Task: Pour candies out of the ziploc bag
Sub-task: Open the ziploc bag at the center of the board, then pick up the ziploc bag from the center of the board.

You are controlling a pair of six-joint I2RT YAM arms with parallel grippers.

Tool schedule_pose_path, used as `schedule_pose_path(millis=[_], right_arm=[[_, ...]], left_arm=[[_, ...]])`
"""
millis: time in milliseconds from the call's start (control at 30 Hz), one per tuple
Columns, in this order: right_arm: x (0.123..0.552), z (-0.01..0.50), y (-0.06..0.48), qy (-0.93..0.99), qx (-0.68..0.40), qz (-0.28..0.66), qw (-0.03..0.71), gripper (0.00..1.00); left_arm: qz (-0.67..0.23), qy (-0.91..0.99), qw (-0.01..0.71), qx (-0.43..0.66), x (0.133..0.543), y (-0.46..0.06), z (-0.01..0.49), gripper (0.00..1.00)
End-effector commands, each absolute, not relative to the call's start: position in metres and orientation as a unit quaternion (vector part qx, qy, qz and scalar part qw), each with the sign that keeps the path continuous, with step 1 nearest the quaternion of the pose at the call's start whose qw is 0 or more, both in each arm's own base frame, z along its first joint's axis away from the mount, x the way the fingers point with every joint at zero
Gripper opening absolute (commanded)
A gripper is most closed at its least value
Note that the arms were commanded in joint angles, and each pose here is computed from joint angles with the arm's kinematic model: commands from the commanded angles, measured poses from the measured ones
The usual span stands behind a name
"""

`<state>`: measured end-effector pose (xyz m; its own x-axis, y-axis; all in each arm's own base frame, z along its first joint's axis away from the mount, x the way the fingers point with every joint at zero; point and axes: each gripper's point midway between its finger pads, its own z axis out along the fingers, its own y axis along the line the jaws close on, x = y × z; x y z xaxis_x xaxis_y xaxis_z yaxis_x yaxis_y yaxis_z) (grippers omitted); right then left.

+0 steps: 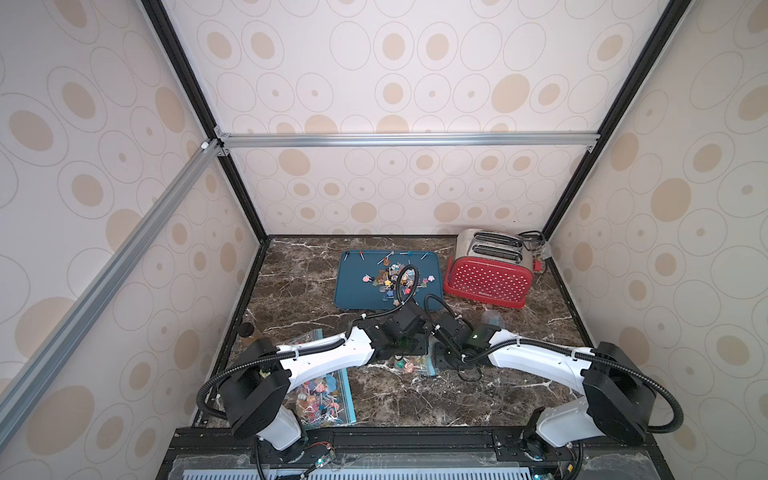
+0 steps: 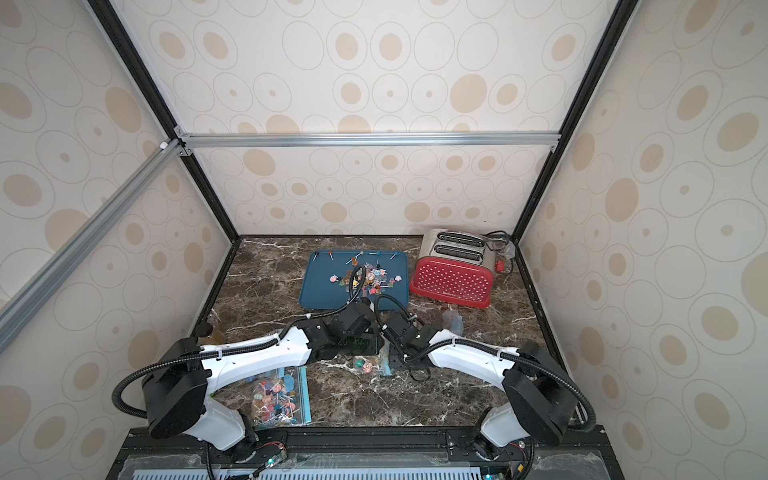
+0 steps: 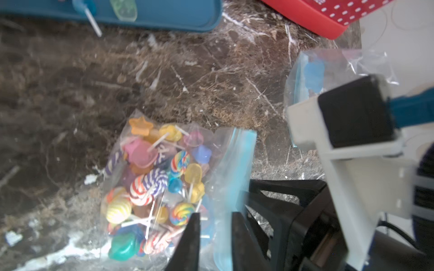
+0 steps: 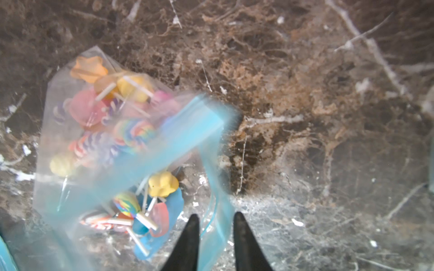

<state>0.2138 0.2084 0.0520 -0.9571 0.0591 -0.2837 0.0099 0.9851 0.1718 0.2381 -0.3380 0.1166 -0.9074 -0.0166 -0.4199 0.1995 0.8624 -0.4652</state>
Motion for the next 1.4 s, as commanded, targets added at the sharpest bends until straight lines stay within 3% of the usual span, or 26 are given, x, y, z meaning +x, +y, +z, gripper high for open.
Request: schedule_pose_path(millis=[0,267,633,1133,1367], right_arm=[[0.213,0.063,0.199,0.985,0.027,0.084,0.150,0.32],[0.200,0.077,0.185,0.982,0.029,0.102,0.156,0.33],[0.197,0.067,0.218,0.972,0.029,0.192,0.131,0.39],[0.201,0.036,0.233,0.971,0.052,0.211,0.102,0.32],[0.203,0.035,0.236,0.965,0.073,0.226,0.110,0.23]], left_arm=[[-0.259,0.938,0.221,0.068,0.243,-0.346,0.130,0.32],[-0.237,0.942,0.229,0.064,0.254,-0.336,0.133,0.40],[-0.227,0.945,0.234,0.030,0.263,-0.301,0.130,0.43],[-0.227,0.948,0.224,0.021,0.262,-0.298,0.118,0.43],[-0.224,0.948,0.224,0.015,0.262,-0.291,0.115,0.43]])
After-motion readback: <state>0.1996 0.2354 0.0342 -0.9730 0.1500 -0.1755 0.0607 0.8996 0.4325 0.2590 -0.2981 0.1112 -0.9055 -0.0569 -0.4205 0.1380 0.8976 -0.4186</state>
